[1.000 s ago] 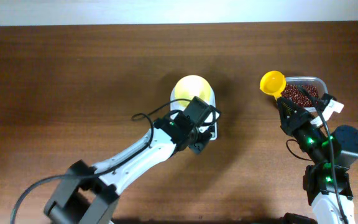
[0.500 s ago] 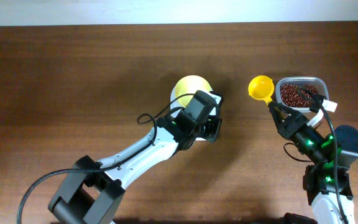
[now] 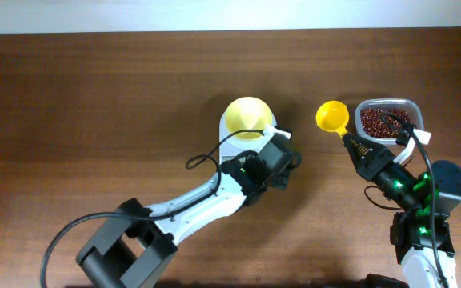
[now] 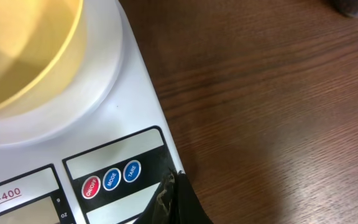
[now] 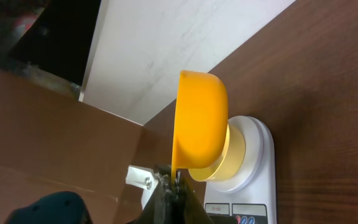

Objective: Scoop item into bowl and weigh 50g on scale

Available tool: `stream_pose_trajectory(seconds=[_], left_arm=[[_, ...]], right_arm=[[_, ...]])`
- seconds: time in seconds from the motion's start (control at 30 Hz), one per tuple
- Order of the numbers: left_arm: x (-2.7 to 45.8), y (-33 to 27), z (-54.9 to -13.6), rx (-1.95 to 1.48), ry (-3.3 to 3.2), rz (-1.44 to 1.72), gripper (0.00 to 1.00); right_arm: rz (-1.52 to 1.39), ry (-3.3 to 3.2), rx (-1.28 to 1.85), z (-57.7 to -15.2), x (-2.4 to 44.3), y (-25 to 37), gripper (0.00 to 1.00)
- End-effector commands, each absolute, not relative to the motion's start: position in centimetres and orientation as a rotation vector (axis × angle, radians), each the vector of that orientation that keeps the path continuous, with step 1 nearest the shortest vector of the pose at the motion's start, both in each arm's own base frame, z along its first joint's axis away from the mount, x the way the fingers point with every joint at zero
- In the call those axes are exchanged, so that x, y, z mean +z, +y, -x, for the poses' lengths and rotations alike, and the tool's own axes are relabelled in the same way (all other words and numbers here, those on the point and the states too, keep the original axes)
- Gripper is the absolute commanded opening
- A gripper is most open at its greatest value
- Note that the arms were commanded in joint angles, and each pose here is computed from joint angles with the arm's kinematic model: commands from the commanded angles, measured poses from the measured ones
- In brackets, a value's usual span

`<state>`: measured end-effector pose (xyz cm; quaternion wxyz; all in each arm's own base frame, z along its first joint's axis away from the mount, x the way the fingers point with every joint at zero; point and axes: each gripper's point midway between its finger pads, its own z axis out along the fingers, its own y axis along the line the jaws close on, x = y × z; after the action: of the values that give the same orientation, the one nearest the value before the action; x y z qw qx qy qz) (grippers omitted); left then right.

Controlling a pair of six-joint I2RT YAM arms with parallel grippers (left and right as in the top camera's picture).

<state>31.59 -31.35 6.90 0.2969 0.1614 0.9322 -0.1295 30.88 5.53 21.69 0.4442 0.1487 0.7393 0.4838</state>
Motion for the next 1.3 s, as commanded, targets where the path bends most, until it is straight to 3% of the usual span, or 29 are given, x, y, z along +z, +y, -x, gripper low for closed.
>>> stream_pose_trajectory(seconds=[0.0,0.07,0.1,0.13,0.17,0.2,0.33,0.4,0.47,1.0,1.27], left_arm=[[6.9,-32.1,-31.3,-0.394,2.487,-0.432,0.04],[6.9,-32.2,-31.3,-0.4,2.489,-0.435,0.05],[6.8,-32.2,-31.3,-0.4,2.489,-0.435,0.13],[6.8,-32.2,-31.3,-0.4,2.489,-0.435,0.36],[6.8,-32.2,-31.3,-0.4,2.489,-0.435,0.8],[6.9,-32.2,-31.3,-0.401,2.489,-0.435,0.99],[6.9,-32.2,-31.3,-0.401,2.489,-0.435,1.0],[6.9,-32.2,-31.3,-0.403,2.486,-0.434,0.37],[7.0,-32.3,-31.4,-0.405,2.482,-0.433,0.02],[5.0,-29.5,-32.4,-0.211,2.514,-0.293,0.0],[5.1,-27.6,-33.1,-0.155,2.504,-0.03,0.0]], right_arm=[[-0.344,1.82,1.197,-31.0,22.4,5.5,0.04],[-0.344,1.82,1.196,-31.0,22.4,5.5,0.04],[-0.344,1.82,1.197,-31.0,22.4,5.5,0.04],[-0.344,1.82,1.197,-31.0,22.4,5.5,0.04],[-0.344,1.821,1.197,-31.0,22.4,5.5,0.04],[-0.344,1.821,1.197,-31.0,22.4,5.5,0.04],[-0.344,1.821,1.197,-31.0,22.4,5.5,0.04],[-0.344,1.821,1.198,-31.0,22.4,5.5,0.04],[-0.344,1.821,1.197,-31.0,22.4,5.5,0.04],[-0.335,1.82,1.19,-31.0,22.4,5.5,0.04],[-0.334,1.82,1.19,-31.0,22.4,5.5,0.04]])
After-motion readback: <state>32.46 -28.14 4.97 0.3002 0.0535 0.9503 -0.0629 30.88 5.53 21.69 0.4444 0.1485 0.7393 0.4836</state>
